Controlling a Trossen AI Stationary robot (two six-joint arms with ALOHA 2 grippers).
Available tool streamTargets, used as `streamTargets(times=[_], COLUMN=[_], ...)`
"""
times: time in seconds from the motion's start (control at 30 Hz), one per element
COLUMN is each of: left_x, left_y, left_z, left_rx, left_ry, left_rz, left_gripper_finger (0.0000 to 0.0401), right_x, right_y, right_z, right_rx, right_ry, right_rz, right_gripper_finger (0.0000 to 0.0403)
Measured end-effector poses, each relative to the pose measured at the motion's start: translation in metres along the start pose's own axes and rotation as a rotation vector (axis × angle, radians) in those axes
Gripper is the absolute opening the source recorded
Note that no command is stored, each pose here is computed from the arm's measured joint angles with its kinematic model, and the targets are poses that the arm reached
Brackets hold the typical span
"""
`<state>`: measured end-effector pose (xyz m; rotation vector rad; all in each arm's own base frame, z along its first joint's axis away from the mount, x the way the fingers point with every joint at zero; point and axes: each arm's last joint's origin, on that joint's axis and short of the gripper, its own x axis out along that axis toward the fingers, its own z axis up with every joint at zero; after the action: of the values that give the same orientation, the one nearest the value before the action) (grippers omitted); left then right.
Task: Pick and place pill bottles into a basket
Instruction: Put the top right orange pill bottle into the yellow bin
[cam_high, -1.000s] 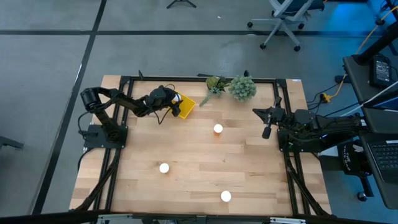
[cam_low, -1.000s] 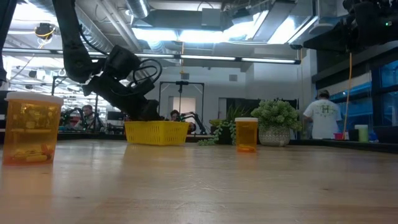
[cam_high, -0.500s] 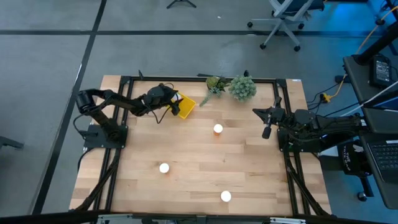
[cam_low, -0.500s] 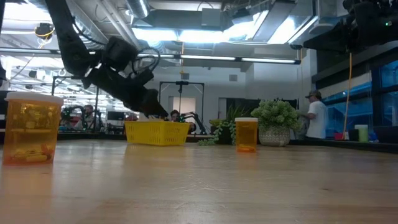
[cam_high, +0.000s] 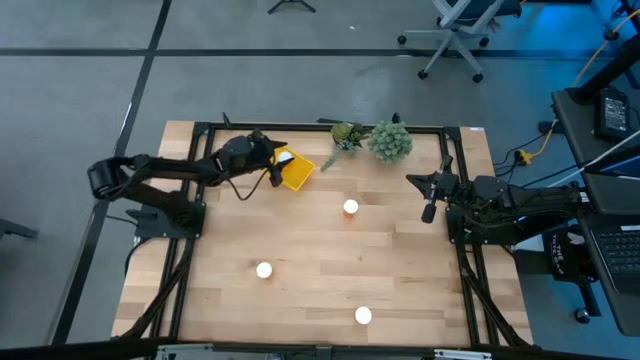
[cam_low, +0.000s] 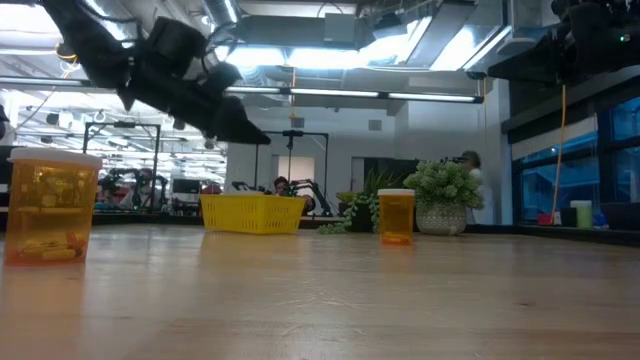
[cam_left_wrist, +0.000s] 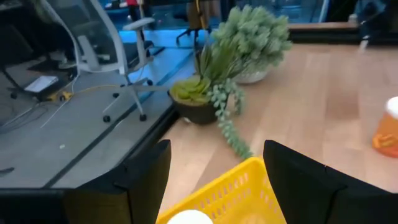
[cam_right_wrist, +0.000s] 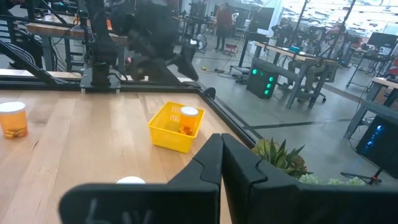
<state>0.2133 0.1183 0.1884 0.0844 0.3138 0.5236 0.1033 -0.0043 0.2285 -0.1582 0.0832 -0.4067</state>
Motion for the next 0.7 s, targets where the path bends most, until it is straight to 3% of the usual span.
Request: streamTargets(times=[0.23, 0.4, 0.57, 0.7], left_x=[-0.025, -0.050, -0.074, -0.080], left_y=[-0.012, -0.026, -0.037, -0.045], left_z=[0.015, 0.022, 0.018, 0.016], left_rx=[0.009, 0.024, 0.012, 0.027], left_ry=[-0.011, 0.002, 0.090, 0.092], left_rz=[-0.094, -0.245, -0.365, -0.395], left_gripper_finger=[0.0253, 0.0240, 0.0198, 0.0139], right_x=[0.000, 0.000, 0.000, 0.000], right_y=[0.000, 0.000, 0.000, 0.002], right_z=[0.000, 0.000, 0.000, 0.000], right_rx=[0.000, 0.002, 0.007, 0.007], right_ry=[0.000, 0.000, 0.000, -0.007], right_rz=[0.000, 0.000, 0.014, 0.064], right_gripper_finger=[0.0010, 0.0010, 0.0010, 0.0010])
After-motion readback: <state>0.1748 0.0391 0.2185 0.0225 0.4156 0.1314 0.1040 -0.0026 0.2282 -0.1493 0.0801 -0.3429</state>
